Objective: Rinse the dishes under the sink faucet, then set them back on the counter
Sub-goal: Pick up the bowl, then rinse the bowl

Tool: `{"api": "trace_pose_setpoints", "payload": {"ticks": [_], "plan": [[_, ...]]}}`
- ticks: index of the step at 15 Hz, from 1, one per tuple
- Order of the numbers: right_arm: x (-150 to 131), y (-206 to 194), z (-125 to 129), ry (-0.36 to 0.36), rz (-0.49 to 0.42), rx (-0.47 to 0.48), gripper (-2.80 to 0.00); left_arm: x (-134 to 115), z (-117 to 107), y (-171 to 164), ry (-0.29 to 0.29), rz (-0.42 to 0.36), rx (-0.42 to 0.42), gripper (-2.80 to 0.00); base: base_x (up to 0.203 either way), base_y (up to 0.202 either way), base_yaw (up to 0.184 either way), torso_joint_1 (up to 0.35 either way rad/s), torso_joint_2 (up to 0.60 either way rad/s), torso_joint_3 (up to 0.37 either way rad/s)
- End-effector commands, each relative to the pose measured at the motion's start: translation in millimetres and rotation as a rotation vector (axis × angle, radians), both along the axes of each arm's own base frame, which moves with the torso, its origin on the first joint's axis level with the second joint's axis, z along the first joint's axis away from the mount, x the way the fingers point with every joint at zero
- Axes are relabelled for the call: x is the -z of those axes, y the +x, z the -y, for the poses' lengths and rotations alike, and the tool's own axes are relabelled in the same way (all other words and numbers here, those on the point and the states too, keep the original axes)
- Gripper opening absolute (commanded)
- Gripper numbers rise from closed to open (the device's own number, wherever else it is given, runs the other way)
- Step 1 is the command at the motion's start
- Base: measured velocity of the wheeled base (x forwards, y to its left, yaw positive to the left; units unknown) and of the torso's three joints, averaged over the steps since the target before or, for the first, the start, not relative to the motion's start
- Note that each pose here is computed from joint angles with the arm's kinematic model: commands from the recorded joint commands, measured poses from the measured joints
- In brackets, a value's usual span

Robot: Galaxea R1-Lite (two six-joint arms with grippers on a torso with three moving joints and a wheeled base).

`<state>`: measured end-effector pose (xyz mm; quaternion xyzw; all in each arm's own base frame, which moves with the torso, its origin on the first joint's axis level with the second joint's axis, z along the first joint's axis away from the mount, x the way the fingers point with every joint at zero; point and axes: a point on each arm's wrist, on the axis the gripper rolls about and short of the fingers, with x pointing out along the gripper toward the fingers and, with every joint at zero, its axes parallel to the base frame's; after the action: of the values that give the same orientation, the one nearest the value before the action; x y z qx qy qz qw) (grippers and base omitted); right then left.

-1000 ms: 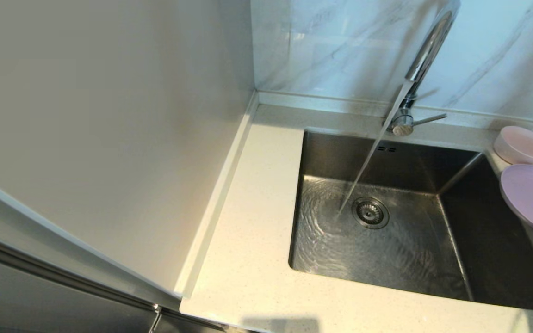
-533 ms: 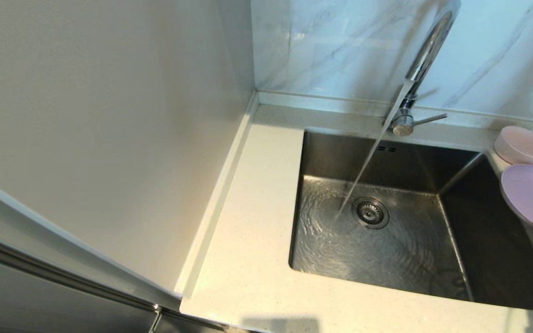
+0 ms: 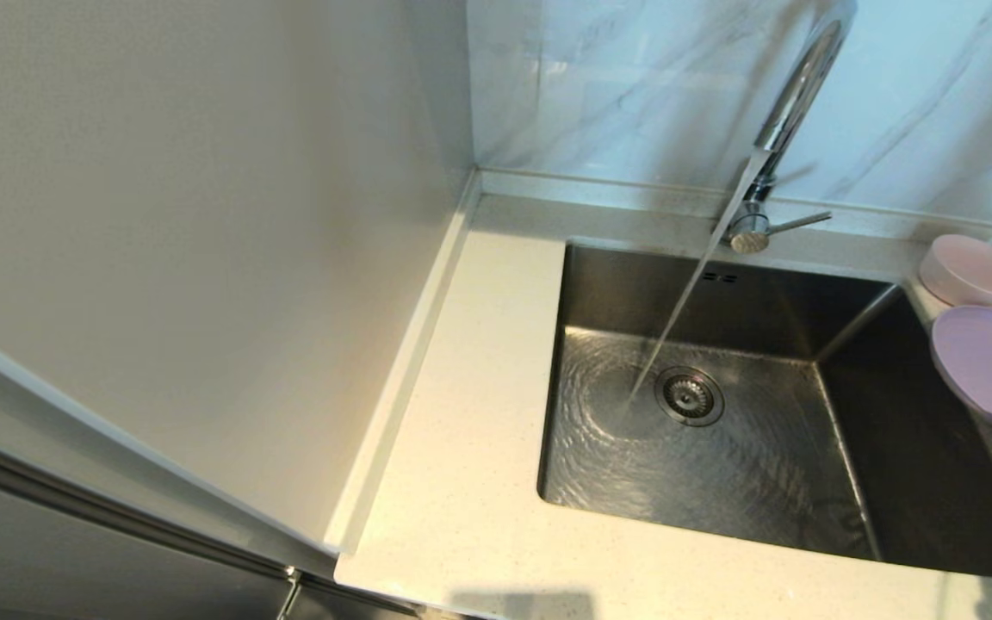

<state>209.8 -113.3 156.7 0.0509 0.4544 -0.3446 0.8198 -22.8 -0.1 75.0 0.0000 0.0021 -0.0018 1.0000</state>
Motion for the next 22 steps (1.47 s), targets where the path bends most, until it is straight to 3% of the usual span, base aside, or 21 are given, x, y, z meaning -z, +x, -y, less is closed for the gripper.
{"api": "trace_pose_setpoints", "payload": {"ticks": [1, 5, 7, 9, 14, 15, 17, 18, 22], "plan": [[1.5, -0.7, -0.3, 0.002, -0.009, 0.000, -2.80, 0.0, 0.0, 0.0, 0.000, 0.000, 0.001, -2.80, 0.000, 0.000, 0.000, 0.000, 0.00, 0.000], [0.7, -8.7, -4.7, 0.000, -0.004, -0.004, -2.80, 0.0, 0.0, 0.0, 0.000, 0.000, -0.001, -2.80, 0.000, 0.000, 0.000, 0.000, 0.00, 0.000], [-4.0, -17.2, -9.6, -0.002, 0.042, -0.017, -2.80, 0.0, 0.0, 0.0, 0.000, 0.000, -0.001, -2.80, 0.000, 0.000, 0.000, 0.000, 0.00, 0.000], [-11.0, -27.5, -16.1, -0.031, 0.130, -0.092, -2.80, 0.0, 0.0, 0.0, 0.000, 0.000, -0.001, -2.80, 0.000, 0.000, 0.000, 0.000, 0.00, 0.000], [-26.4, -52.1, -31.3, -0.103, 0.235, -0.226, -2.80, 0.0, 0.0, 0.0, 0.000, 0.000, -0.001, -2.80, 0.000, 0.000, 0.000, 0.000, 0.00, 0.000], [-34.3, -53.7, -33.0, -0.135, 0.303, -0.266, -2.80, 0.0, 0.0, 0.0, 0.000, 0.000, -0.001, -2.80, 0.000, 0.000, 0.000, 0.000, 0.00, 0.000], [-49.6, -58.7, -38.4, -0.207, 0.438, -0.401, -2.80, 0.0, 0.0, 0.0, 0.000, 0.000, 0.001, -2.80, 0.000, 0.000, 0.000, 0.000, 0.00, 0.000], [-53.7, -61.1, -42.0, -0.200, 0.488, -0.490, -2.80, 0.0, 0.0, 0.0, 0.000, 0.000, -0.001, -2.80, 0.000, 0.000, 0.000, 0.000, 0.00, 0.000], [-76.8, -63.1, -65.5, -0.009, 0.711, -1.023, -2.80, 0.0, 0.0, 0.0, 0.000, 0.000, -0.001, -2.80, 0.000, 0.000, 0.000, 0.000, 0.00, 0.000]]}}
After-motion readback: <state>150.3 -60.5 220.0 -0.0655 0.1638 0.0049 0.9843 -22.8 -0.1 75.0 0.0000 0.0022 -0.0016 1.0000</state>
